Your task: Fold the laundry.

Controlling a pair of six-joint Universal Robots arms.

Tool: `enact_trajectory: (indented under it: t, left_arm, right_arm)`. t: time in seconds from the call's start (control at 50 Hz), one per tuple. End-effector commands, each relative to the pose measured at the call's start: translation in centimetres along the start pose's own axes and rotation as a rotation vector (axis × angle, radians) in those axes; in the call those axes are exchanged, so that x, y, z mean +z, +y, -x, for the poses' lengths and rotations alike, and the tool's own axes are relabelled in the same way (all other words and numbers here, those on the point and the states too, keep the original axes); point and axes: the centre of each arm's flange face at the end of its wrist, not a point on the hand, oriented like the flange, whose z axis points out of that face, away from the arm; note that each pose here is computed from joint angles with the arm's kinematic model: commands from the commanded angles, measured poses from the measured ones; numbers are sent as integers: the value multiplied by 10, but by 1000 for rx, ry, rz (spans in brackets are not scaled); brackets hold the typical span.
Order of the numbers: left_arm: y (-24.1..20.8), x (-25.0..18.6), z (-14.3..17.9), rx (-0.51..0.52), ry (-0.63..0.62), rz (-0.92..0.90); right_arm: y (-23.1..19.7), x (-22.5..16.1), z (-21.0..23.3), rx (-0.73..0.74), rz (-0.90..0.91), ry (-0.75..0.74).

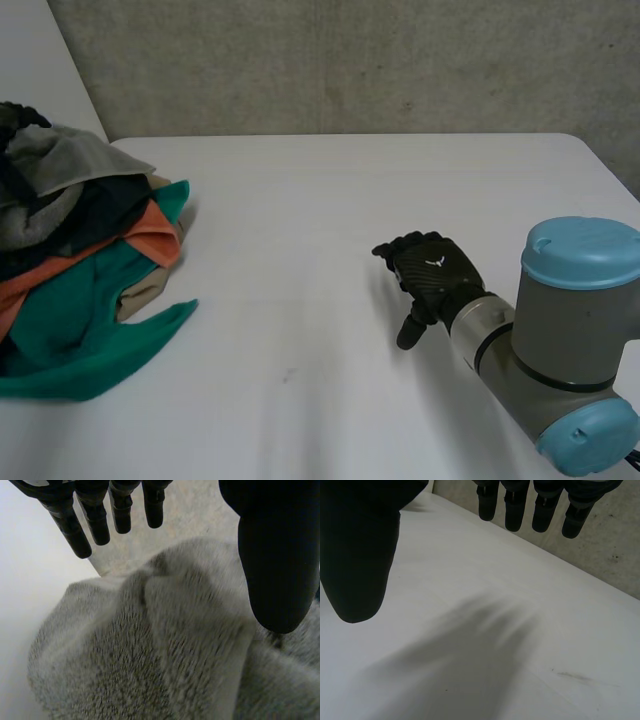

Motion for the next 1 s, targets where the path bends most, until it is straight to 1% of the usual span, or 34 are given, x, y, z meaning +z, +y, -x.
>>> enact_trajectory:
  t: [0.02, 0.08, 0.14, 0.2, 0.22, 0.26, 0.28, 0.3, 0.34, 0.36, 0.4, 0.42, 0.46, 0.5, 0.52, 0.56, 0.58, 0.64, 0.66, 0.72, 0.74, 0.8, 0.82, 0.86, 0.88, 0.96, 1.0]
  left_arm:
    - [25, 26, 5, 97, -44, -13]
    - [25, 29, 7, 123, -70, -21]
    - [10, 24, 7, 134, -107, -56]
    - [-19, 12, 5, 136, -126, -145]
    - [-37, 3, 3, 135, -124, -207]
    - [-58, -8, 1, 128, -121, -279]
    - [-69, -14, 0, 118, -117, -316]
    - [-90, -29, -4, 90, -105, -392]
    - [-111, -44, -9, 47, -90, -466]
    - [-131, -61, -14, 1, -64, -538]
    - [-148, -78, -22, -43, -30, -602]
    - [-162, -95, -31, -86, 11, -660]
    - [-179, -115, -46, -141, 80, -732]
    - [-188, -127, -56, -170, 125, -773]
    - [-195, -139, -69, -199, 177, -809]
    - [-200, -148, -84, -222, 234, -833]
    - [-201, -155, -101, -235, 290, -840]
    - [-196, -159, -127, -240, 367, -818]
    - [-187, -159, -147, -238, 423, -782]
    - [-166, -152, -178, -220, 505, -695]
    - [-148, -146, -199, -196, 553, -631]
    - [-116, -134, -227, -152, 606, -523]
    - [-94, -128, -245, -129, 635, -453]
    - [-73, -125, -263, -112, 663, -384]
    - [-53, -125, -279, -103, 693, -317]
    - [-19, -130, -310, -85, 756, -210]
    - [-15, -135, -317, -81, 778, -196]
  right_arm:
    - [4, 0, 3, -22, 9, -9]
    - [3, -1, 4, -29, 7, -10]
    - [2, -1, 3, -34, -2, -10]
    - [0, -2, 3, -35, -12, -10]
    - [-1, -2, 3, -34, -17, -10]
    - [-2, -2, 2, -34, -21, -9]
    - [-2, -3, 1, -34, -24, -9]
    - [-3, -3, 1, -34, -25, -7]
    - [-4, -3, 0, -33, -28, -4]
    - [-6, -3, -2, -32, -36, 2]
    - [-7, -2, -5, -29, -39, 10]
    - [-10, -1, -10, -24, -47, 22]
    - [-14, 0, -18, -19, -57, 45]
    - [-18, 1, -26, -11, -64, 64]
    - [-22, 2, -33, -4, -76, 83]
    - [-26, 2, -41, 4, -89, 102]
    - [-31, 2, -50, 18, -101, 123]
    - [-37, 1, -65, 34, -120, 155]
    - [-41, 1, -74, 42, -129, 174]
    - [-46, 0, -87, 55, -143, 199]
    - [-49, -1, -95, 60, -151, 214]
    - [-51, -1, -106, 67, -155, 229]
    - [-51, -1, -112, 72, -154, 232]
    - [-50, 0, -117, 76, -150, 233]
    - [-50, 1, -120, 79, -147, 234]
    - [-45, 5, -124, 82, -128, 234]
    - [-43, 7, -124, 84, -121, 231]
